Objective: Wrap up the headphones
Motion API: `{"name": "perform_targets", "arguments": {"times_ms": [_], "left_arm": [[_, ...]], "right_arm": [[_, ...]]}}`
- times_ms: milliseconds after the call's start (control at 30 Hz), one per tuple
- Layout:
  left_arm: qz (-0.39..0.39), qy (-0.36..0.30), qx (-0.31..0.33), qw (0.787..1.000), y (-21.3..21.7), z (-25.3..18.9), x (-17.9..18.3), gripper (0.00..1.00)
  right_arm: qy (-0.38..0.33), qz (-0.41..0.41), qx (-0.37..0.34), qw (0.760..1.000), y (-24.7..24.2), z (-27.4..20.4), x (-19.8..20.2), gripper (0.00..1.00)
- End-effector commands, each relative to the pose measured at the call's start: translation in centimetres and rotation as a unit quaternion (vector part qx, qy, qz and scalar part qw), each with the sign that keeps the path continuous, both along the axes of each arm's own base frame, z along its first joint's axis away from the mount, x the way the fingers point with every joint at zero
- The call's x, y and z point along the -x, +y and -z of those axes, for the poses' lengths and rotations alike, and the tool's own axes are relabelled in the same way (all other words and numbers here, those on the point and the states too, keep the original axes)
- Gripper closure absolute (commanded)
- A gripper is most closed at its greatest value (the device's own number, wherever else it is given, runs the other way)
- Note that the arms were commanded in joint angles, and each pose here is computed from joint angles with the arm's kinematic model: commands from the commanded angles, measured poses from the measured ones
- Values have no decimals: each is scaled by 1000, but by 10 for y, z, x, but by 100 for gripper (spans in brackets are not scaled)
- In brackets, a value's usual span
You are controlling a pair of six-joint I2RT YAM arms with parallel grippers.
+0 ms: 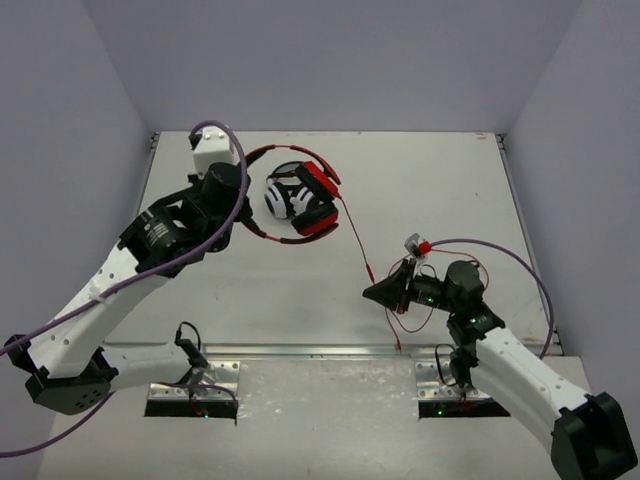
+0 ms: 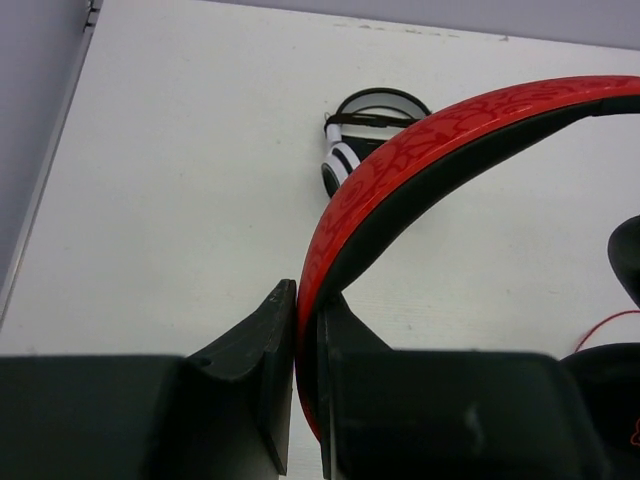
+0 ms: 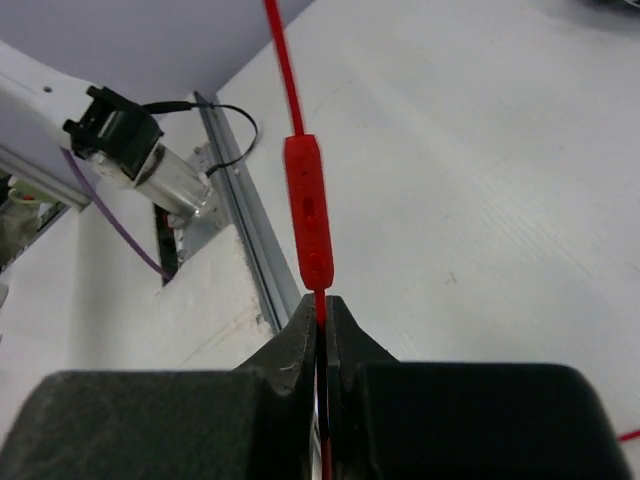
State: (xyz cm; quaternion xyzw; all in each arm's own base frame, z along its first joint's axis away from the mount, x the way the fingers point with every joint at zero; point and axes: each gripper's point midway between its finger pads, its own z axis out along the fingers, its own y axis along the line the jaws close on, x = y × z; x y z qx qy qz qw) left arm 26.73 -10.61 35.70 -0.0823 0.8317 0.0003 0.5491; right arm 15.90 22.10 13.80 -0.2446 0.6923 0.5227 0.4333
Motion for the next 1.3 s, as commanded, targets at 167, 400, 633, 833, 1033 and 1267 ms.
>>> {"name": "perform_targets", "arguments": {"times_ms": [167,400,633,833,1033,1267], "left_arm": [[-18,-29,-162,986,10,52,-36,100],[130,51,-222,965,-38,118,-48,100],[316,90,-232,916,-102,166,-19,99],[442,94,-225,863,-155,185,32,100],[470,70,-212,854,-161,174,51,100],[473,38,-206,856,-159,155,63,100]], "right_arm": [[-42,137,117,983,-35,-38,-39,99],[-75,100,171,977,-35,-92,-38,99],[-109,87,235,962,-32,-115,-39,99],[-136,80,239,958,-25,-129,-45,99],[-140,134,248,949,-36,-117,-60,99],[-142,182,255,939,-44,-117,-77,99]]}}
